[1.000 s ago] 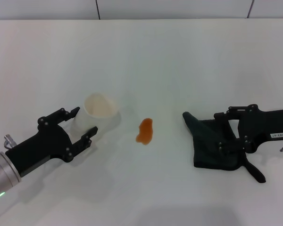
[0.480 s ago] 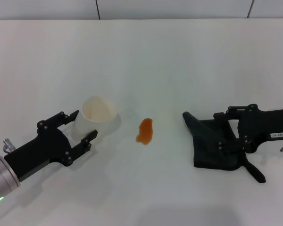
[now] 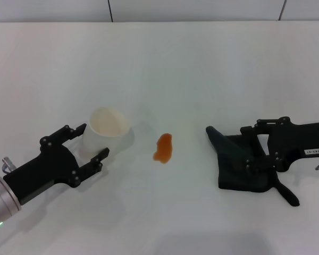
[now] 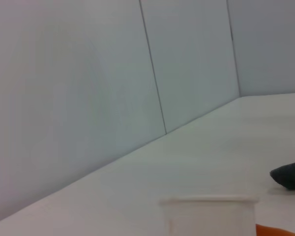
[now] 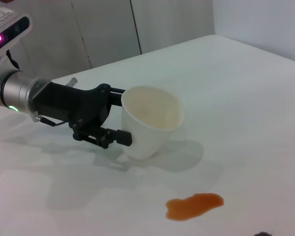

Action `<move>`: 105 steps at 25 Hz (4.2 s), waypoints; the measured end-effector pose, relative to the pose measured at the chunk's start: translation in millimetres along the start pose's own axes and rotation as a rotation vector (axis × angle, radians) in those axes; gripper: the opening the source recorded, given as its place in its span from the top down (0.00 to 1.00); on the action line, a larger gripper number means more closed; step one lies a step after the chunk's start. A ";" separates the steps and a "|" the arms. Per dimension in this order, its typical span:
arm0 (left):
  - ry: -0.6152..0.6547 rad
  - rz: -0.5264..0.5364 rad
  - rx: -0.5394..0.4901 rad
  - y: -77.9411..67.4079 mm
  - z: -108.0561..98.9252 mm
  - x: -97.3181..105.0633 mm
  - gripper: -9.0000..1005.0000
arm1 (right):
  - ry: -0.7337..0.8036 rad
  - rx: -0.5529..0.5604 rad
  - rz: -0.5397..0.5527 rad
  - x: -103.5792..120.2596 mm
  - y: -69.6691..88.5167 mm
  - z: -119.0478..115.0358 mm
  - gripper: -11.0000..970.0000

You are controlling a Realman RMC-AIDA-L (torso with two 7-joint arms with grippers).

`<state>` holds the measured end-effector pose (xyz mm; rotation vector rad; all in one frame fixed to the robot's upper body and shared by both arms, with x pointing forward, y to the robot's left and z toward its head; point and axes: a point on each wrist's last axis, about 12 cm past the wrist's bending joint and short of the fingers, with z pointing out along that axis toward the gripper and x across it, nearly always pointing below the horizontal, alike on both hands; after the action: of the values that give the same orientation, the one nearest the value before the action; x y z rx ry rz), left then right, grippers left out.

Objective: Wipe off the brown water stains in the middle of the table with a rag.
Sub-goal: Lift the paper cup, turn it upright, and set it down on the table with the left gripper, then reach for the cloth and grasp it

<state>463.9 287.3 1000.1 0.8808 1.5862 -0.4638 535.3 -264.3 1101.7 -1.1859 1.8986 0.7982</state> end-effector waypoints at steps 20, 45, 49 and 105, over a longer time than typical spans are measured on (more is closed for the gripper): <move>0.009 -0.043 -0.013 -13.9 -18.7 9.3 0.16 | 0.003 -0.011 -0.003 -6.0 -0.3 3.3 0.15; -0.083 -0.038 -0.030 0.3 -80.4 -14.3 0.15 | 0.001 -0.018 0.019 -6.1 1.4 4.9 0.15; -0.080 -0.040 -0.008 17.1 -83.5 -24.3 0.15 | -0.001 -0.018 0.020 -6.3 1.4 5.0 0.15; 0.227 -0.049 0.471 97.2 -53.5 -136.9 0.16 | 0.095 -0.017 0.087 -30.4 -2.3 9.2 0.15</move>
<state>503.3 349.1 1160.4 1.2883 1.7379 -0.8169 548.8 -243.9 1122.2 -1.1766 2.0371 0.8181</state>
